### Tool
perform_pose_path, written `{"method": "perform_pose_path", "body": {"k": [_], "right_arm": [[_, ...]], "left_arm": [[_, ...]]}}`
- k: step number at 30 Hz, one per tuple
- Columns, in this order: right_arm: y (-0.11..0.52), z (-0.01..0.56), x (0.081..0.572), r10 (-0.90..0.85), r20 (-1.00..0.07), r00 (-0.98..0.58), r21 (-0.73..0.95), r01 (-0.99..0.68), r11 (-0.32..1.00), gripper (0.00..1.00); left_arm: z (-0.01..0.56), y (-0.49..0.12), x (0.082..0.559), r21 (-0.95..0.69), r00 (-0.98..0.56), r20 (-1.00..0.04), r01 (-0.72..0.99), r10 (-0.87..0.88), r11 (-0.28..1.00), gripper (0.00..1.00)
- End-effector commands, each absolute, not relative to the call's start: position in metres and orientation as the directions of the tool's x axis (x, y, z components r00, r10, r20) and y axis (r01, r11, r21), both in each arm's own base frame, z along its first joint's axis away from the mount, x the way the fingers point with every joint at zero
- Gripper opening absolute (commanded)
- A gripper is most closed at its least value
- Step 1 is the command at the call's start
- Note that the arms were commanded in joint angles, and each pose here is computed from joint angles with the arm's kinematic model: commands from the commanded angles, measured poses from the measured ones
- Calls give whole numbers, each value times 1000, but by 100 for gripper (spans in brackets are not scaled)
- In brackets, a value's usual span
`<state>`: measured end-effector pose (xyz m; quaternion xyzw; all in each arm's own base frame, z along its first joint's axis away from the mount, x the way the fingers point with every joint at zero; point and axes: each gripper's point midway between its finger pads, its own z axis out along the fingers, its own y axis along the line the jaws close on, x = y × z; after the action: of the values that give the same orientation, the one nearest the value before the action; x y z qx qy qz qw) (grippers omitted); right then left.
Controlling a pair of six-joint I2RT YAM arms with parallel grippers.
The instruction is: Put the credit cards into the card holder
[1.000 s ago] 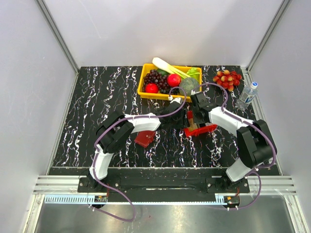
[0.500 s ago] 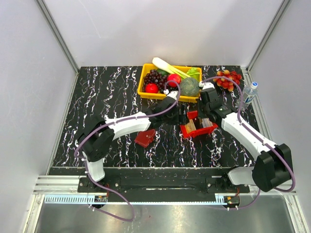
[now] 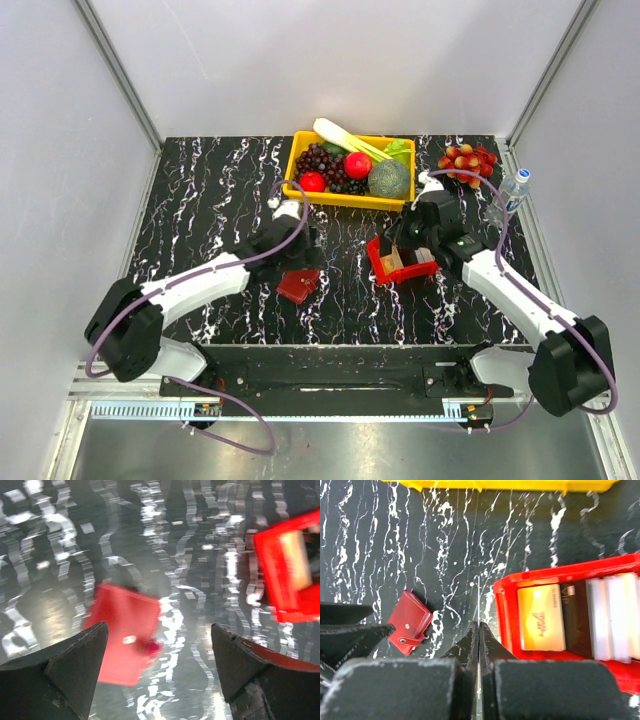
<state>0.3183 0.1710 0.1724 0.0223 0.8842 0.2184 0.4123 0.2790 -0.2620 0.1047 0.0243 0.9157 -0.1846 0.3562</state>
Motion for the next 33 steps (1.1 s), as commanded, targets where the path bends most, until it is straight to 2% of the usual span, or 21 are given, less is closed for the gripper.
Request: {"method": "perform_pose_path", "body": {"k": [1, 6, 10, 15, 19, 23, 26, 33], "right_arm": [[222, 167, 315, 336, -630, -700, 600, -164, 783, 0], [283, 172, 308, 363, -602, -711, 683, -222, 696, 0], [321, 168, 309, 395, -571, -719, 719, -206, 664, 0], [362, 154, 313, 408, -577, -708, 687, -150, 711, 0], [388, 144, 316, 406, -580, -707, 657, -110, 746, 0], [399, 132, 318, 378, -627, -681, 587, -95, 804, 0], [387, 109, 312, 331, -641, -693, 507, -59, 860, 0], [358, 82, 294, 274, -640, -718, 434, -44, 900, 0]], "left_arm": [[96, -198, 282, -199, -717, -690, 51, -103, 979, 87], [83, -153, 282, -110, -732, -671, -58, -117, 992, 89], [71, -134, 279, -116, -749, -642, -114, -162, 987, 89], [53, -116, 271, -168, -774, -582, -183, -247, 969, 88], [48, -112, 267, -183, -774, -579, -186, -258, 966, 88], [49, -114, 267, -198, -773, -576, -184, -266, 963, 87], [51, -115, 269, -209, -770, -579, -178, -269, 962, 86], [60, -120, 271, -207, -769, -602, -108, -214, 972, 85]]}}
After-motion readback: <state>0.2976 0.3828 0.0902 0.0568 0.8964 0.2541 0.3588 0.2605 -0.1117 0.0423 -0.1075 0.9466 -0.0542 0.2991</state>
